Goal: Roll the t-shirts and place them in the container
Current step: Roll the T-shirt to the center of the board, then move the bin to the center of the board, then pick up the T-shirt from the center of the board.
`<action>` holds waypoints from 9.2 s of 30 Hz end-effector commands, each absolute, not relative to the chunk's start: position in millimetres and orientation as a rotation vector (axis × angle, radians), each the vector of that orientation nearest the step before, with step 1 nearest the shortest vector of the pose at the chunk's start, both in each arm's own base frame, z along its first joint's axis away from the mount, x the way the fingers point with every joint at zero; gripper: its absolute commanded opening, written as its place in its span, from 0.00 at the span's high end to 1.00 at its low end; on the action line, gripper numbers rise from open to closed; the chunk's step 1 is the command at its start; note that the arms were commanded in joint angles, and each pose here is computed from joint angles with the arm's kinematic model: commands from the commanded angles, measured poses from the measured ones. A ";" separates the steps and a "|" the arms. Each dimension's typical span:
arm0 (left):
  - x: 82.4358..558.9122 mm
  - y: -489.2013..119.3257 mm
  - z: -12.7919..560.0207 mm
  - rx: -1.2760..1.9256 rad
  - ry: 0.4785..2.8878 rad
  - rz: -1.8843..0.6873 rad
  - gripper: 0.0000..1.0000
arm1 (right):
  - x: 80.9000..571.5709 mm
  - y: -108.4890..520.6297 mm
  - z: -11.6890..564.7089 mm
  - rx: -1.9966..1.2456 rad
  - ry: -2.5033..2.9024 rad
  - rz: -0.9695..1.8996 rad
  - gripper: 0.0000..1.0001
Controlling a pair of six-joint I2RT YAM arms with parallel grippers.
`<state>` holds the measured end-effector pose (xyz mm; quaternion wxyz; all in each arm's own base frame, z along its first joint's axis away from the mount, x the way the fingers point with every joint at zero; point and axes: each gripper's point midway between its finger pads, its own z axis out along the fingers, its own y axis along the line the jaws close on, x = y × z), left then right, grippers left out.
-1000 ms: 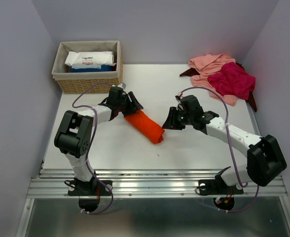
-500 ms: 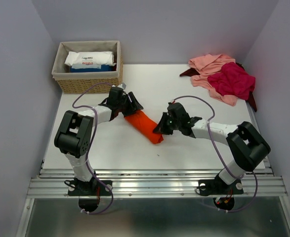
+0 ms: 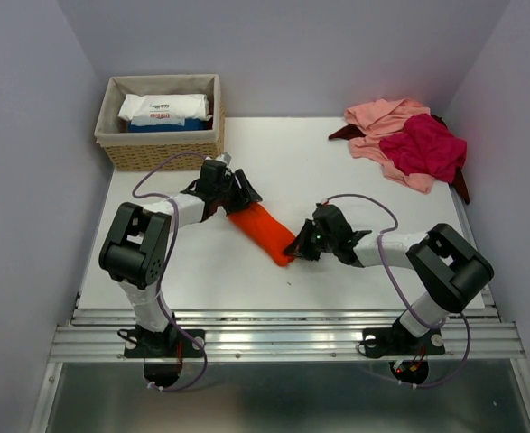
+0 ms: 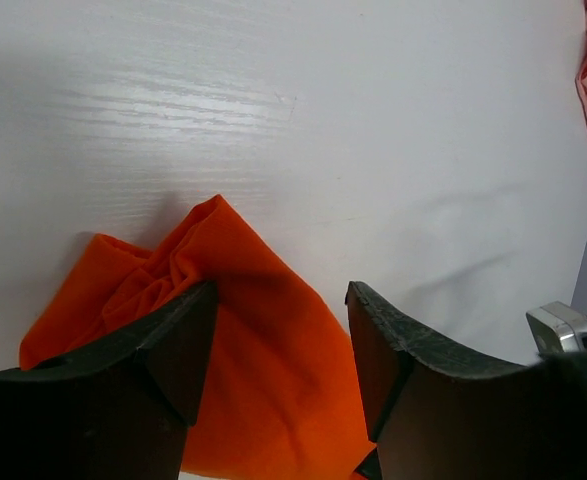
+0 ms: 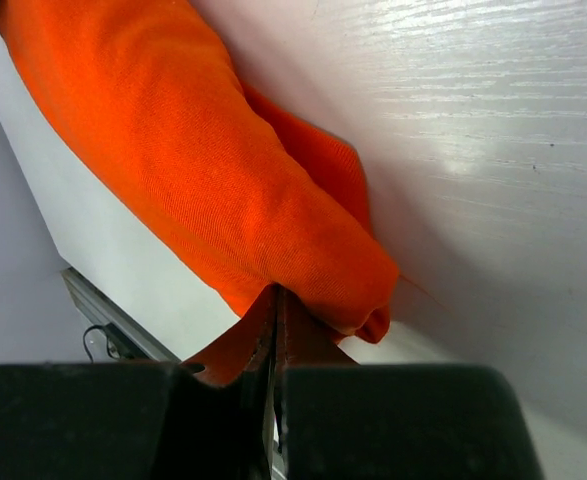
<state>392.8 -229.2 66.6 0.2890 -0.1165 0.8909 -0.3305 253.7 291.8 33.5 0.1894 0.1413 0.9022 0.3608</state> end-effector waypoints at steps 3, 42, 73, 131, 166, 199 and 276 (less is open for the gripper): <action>368.9 -199.7 68.7 -0.344 2.399 -0.732 0.34 | 233.3 242.9 -18.8 0.324 2.694 0.628 0.99; 313.3 -199.2 101.3 -0.433 2.363 -0.690 0.36 | 299.5 351.1 91.3 -0.048 2.533 1.020 0.92; 311.2 -220.4 127.4 -0.402 2.251 -0.908 0.37 | 319.4 311.7 91.7 0.099 2.506 0.837 0.93; 589.4 -121.8 248.4 -0.111 2.023 -0.096 0.25 | 334.9 232.1 167.5 0.087 2.279 0.410 0.07; 448.8 -352.6 315.1 0.330 1.999 -0.869 0.34 | 305.1 201.7 135.7 0.278 2.333 0.423 0.05; 290.8 -98.6 189.7 -0.679 2.149 -0.476 0.31 | 289.3 267.3 36.8 0.755 2.495 1.013 0.14; 293.7 -141.2 72.8 -0.716 2.218 -0.767 1.00 | 323.8 267.6 23.3 0.718 2.434 0.902 0.99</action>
